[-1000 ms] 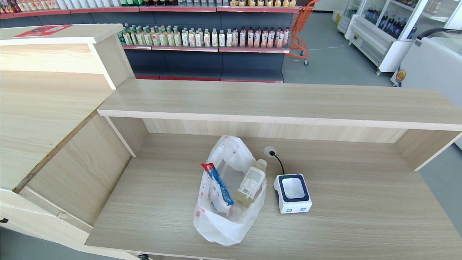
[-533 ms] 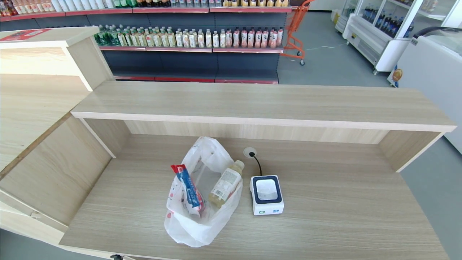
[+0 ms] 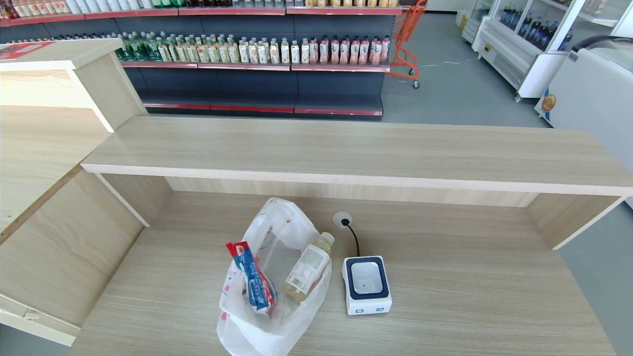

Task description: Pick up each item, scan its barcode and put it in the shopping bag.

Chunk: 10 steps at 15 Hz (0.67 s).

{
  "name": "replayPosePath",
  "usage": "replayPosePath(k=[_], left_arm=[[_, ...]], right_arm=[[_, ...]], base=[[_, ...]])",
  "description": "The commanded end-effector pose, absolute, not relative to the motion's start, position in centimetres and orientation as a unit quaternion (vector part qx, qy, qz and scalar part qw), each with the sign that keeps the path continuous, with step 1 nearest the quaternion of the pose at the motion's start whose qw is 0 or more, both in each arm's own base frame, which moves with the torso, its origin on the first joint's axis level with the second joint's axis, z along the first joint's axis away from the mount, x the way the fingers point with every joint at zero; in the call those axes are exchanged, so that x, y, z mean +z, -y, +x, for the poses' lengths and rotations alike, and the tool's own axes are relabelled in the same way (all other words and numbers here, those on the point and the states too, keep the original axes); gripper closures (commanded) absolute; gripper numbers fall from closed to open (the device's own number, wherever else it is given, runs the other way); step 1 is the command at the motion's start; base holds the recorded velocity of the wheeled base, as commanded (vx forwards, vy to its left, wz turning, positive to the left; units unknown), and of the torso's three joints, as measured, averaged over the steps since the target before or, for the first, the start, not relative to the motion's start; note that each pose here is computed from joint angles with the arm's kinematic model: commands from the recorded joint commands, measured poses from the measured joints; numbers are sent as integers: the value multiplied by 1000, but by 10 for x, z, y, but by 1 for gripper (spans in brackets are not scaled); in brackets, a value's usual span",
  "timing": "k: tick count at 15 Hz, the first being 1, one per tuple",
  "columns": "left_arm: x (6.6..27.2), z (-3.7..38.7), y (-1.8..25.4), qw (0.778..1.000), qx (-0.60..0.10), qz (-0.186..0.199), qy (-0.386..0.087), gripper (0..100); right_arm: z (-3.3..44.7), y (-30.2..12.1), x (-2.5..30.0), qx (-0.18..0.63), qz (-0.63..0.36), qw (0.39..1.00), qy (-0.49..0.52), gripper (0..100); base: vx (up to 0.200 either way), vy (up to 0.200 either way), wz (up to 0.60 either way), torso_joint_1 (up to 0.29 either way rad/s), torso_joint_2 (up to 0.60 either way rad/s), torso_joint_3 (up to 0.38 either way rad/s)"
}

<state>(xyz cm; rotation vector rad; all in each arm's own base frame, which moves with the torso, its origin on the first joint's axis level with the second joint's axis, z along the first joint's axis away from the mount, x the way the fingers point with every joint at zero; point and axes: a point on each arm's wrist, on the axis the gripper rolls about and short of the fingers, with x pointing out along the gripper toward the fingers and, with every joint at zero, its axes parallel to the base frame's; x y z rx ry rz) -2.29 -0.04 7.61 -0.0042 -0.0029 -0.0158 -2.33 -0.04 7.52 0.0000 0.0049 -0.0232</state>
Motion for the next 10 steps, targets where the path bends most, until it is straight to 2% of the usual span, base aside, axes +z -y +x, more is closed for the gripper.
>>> replayPosePath(k=[1,10], left_arm=[[76,-23,0,1000,-8,-2,2,0],[76,-23,0,1000,-8,-2,2,0]], right_arm=[[-23,0,75,-12,0,1000,-4,100],[-23,0,75,-12,0,1000,-4,100]], base=[[0,0,0,0,0,0],[0,0,0,0,0,0]])
